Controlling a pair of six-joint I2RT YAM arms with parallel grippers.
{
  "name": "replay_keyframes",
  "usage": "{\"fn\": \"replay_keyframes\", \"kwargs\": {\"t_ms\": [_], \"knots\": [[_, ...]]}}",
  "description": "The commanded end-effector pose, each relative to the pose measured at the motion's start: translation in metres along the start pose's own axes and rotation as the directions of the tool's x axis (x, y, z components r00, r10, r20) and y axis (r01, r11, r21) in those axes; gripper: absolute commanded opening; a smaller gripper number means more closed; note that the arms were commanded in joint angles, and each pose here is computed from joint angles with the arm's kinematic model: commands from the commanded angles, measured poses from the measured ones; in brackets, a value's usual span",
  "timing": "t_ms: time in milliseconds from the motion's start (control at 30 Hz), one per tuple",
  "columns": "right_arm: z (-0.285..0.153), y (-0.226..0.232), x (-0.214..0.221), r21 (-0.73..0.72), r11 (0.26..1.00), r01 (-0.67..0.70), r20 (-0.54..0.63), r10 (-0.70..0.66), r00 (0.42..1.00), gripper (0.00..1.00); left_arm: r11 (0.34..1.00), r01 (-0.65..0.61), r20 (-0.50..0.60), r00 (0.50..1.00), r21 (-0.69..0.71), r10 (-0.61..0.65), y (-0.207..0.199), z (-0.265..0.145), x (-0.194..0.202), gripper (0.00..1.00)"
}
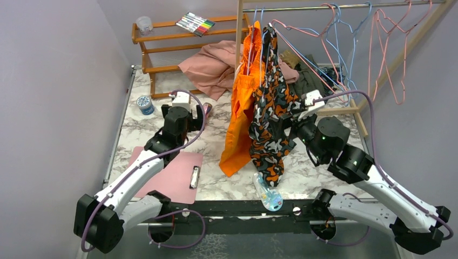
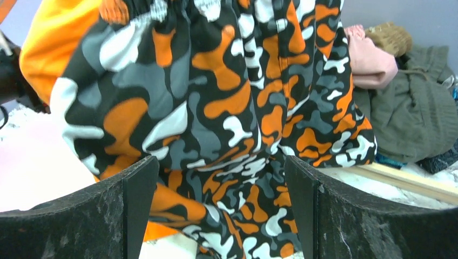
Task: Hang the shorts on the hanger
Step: Pick up the shorts from the center of the board.
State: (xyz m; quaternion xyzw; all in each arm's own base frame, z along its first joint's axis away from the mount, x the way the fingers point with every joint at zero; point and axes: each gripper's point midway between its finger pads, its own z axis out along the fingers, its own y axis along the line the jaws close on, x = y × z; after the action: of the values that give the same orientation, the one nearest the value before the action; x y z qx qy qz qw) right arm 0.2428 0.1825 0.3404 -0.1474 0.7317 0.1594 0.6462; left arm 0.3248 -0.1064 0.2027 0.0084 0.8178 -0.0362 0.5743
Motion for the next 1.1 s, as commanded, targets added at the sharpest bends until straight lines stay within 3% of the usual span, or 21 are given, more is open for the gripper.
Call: {"fn": "replay_keyframes", "kwargs": {"t_ms": [0, 233, 400, 533, 767, 1067], "knots": [[-0.014, 0.003, 0.027, -0.036, 0.999, -0.037, -0.071, 0.034, 0.997, 0.88, 0.999, 0.036, -0.036, 0.999, 0.005, -0.036, -0.008, 0.011, 0.002, 0.99], [-0.021, 0.002, 0.058, -0.032, 0.994, -0.103, -0.111, 0.099, 0.989, 0.87, 0.969, 0.245, -0.076, 0.966, -0.021, -0.246, -0.016, 0.041, -0.011, 0.99], [-0.022, 0.007, 0.065, -0.065, 0.992, -0.104, -0.127, 0.095, 0.987, 0.87, 0.906, 0.423, -0.176, 0.892, 0.008, -0.416, -0.013, 0.086, -0.021, 0.99], [-0.022, 0.010, 0.072, -0.084, 0.992, -0.098, -0.142, 0.086, 0.986, 0.87, 0.845, 0.533, -0.175, 0.836, 0.039, -0.519, -0.009, 0.120, -0.034, 0.96], [-0.021, 0.020, 0.079, -0.142, 0.983, -0.118, -0.122, 0.101, 0.987, 0.86, 0.838, 0.546, -0.154, 0.828, -0.003, -0.540, 0.006, 0.175, -0.027, 0.87], [-0.024, 0.017, 0.063, -0.148, 0.986, -0.079, -0.068, 0.070, 0.995, 0.86, 0.879, 0.475, -0.097, 0.878, 0.045, -0.470, 0.026, 0.220, -0.013, 0.78]]}}
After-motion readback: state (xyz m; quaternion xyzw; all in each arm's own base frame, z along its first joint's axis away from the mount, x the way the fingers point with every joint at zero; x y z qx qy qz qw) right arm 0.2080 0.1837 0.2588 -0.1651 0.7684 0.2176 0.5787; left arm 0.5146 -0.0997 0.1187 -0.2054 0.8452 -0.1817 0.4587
